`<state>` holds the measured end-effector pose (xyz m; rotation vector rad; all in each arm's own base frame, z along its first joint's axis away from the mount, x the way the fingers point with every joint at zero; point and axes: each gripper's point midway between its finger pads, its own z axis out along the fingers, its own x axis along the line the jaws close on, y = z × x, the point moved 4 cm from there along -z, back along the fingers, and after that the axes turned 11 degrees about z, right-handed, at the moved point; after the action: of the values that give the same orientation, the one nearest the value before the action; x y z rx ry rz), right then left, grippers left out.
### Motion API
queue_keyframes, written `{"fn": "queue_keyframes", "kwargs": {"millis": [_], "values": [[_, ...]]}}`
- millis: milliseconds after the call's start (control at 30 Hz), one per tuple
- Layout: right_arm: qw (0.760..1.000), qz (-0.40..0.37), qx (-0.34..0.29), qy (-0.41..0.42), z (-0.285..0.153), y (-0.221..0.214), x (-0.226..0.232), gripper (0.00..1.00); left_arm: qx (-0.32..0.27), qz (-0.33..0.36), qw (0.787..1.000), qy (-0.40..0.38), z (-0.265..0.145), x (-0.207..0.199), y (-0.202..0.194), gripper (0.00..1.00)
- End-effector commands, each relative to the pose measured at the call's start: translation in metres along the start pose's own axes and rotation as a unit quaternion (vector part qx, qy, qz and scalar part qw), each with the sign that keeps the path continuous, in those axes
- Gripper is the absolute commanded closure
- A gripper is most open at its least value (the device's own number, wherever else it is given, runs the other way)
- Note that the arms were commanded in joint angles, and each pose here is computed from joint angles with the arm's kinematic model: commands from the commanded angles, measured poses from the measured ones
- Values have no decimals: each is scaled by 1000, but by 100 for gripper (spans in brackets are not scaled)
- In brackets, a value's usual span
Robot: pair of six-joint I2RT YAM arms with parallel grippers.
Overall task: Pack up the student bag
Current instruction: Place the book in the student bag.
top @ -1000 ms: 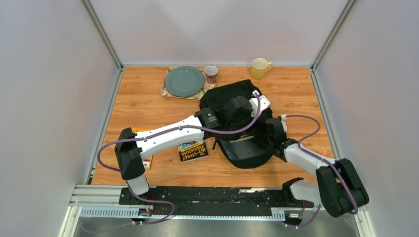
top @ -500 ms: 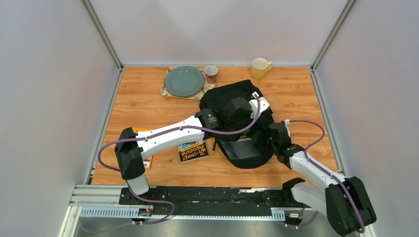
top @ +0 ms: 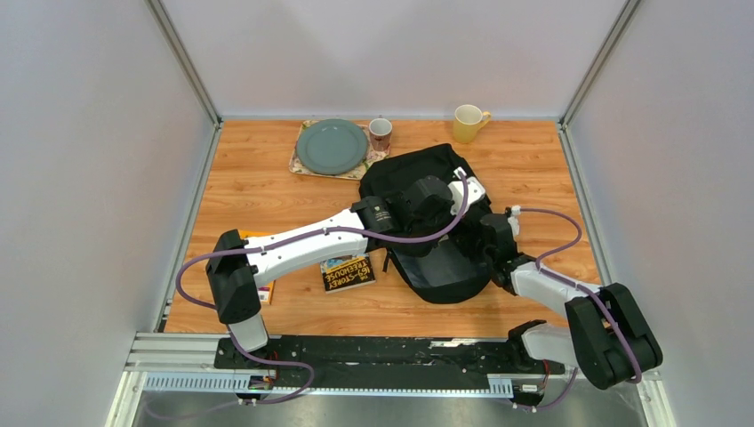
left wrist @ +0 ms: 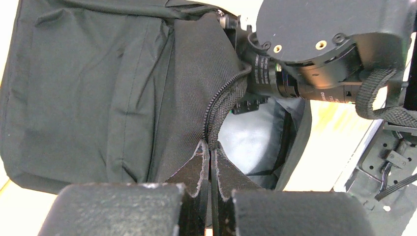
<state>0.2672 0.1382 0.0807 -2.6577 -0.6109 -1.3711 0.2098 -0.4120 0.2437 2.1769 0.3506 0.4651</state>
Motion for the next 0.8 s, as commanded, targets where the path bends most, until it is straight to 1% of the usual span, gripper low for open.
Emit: {"fn": "queue_keyframes", "kwargs": {"millis": [0,33,67,133,233,267,333,367,433,467,533,600,633,667,733,767], "values": [[990,16,-84,110,0,27,49,83,-33,-10,999,-5,-18,3,16,100],[989,16,-94,113,-1,30,49,83,-33,-11,999,-6,-18,2,16,100],[988,20,-110,109,-1,34,48,80,-33,-11,999,-6,-18,2,15,100],[988,20,-109,111,-1,35,49,78,-31,-12,999,-8,-16,2,14,100],[992,-2,-70,108,-4,24,49,72,-28,-12,1000,-6,-15,2,13,100],[993,-12,-54,107,-7,19,47,66,-28,-13,1000,-5,-16,2,13,100],[995,-21,-42,93,-13,15,36,61,-26,-16,1000,0,-16,4,11,100],[995,-27,-31,96,-23,11,35,55,-25,-18,1000,3,-15,6,11,100],[995,-41,-19,92,-34,8,27,53,-24,-23,999,4,-15,8,9,100],[993,-54,-15,106,-49,6,29,49,-24,-25,999,4,-15,9,8,100],[991,-74,-18,108,-63,7,25,44,-20,-33,999,5,-12,11,5,100],[989,-112,-23,96,-84,10,20,41,-20,-52,998,1,-8,13,3,100],[990,-128,-15,63,-92,8,7,41,-19,-59,998,-3,-8,13,1,99],[987,-139,-18,77,-105,9,15,41,-19,-64,998,-6,-7,14,0,95],[987,-147,-12,57,-117,9,6,41,-23,-70,997,-11,-7,13,2,90],[988,-148,8,37,-127,4,-7,41,-22,-70,997,-12,-7,12,1,76]]}}
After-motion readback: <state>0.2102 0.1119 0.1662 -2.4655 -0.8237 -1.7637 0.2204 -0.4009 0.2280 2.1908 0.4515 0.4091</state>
